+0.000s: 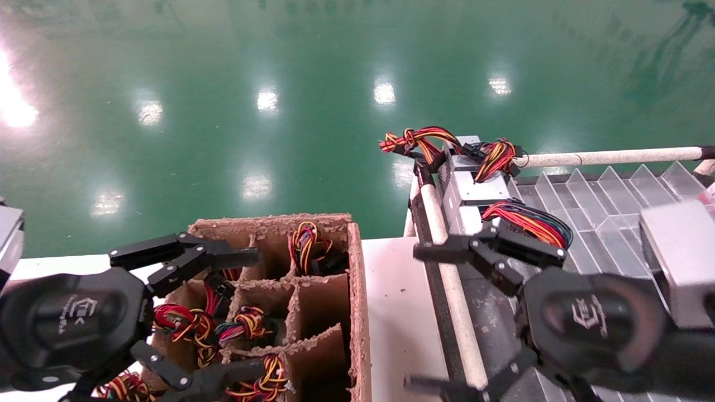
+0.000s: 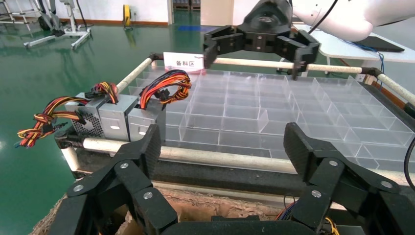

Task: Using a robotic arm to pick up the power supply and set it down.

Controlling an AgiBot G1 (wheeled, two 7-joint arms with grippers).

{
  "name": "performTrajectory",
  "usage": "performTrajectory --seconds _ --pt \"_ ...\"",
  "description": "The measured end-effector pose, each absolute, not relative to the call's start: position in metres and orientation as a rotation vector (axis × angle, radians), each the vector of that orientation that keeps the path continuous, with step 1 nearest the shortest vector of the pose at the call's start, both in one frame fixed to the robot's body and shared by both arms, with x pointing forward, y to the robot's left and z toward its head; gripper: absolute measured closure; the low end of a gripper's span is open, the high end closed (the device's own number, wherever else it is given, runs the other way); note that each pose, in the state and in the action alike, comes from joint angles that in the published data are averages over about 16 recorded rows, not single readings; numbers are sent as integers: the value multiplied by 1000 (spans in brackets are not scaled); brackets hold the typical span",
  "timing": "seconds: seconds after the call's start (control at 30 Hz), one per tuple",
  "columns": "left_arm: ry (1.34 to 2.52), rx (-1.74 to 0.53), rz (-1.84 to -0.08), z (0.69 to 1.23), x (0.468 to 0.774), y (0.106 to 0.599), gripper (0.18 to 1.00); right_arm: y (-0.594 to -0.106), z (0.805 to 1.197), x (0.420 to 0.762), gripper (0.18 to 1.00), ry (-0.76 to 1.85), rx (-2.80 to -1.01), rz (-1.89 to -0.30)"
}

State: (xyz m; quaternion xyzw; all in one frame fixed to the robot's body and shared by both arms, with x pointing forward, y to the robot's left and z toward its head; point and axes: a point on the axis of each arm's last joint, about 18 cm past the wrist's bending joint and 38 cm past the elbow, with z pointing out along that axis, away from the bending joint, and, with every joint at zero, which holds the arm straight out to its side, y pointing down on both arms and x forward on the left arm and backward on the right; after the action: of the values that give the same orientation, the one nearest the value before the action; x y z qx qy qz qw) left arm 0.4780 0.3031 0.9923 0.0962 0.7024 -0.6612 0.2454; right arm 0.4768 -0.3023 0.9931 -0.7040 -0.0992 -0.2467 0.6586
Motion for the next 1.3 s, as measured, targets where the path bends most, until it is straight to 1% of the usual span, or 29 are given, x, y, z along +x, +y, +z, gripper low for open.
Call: performTrajectory --seconds 0.07,0.27,0.47,0.67,1.3 --pt "1917 262 -1805 992 478 303 324 -302 992 475 178 -232 -1595 -551" --pt "1917 262 -1805 992 478 303 245 -302 991 472 178 -242 -1597 -541" --pt "1917 262 -1805 992 478 303 203 -302 991 473 178 -239 -1597 -544" --pt "1917 262 -1805 992 478 303 186 -302 991 474 178 -235 -1596 -547" --pt "1917 262 -1805 992 478 303 184 -302 992 475 178 -230 -1596 -552"
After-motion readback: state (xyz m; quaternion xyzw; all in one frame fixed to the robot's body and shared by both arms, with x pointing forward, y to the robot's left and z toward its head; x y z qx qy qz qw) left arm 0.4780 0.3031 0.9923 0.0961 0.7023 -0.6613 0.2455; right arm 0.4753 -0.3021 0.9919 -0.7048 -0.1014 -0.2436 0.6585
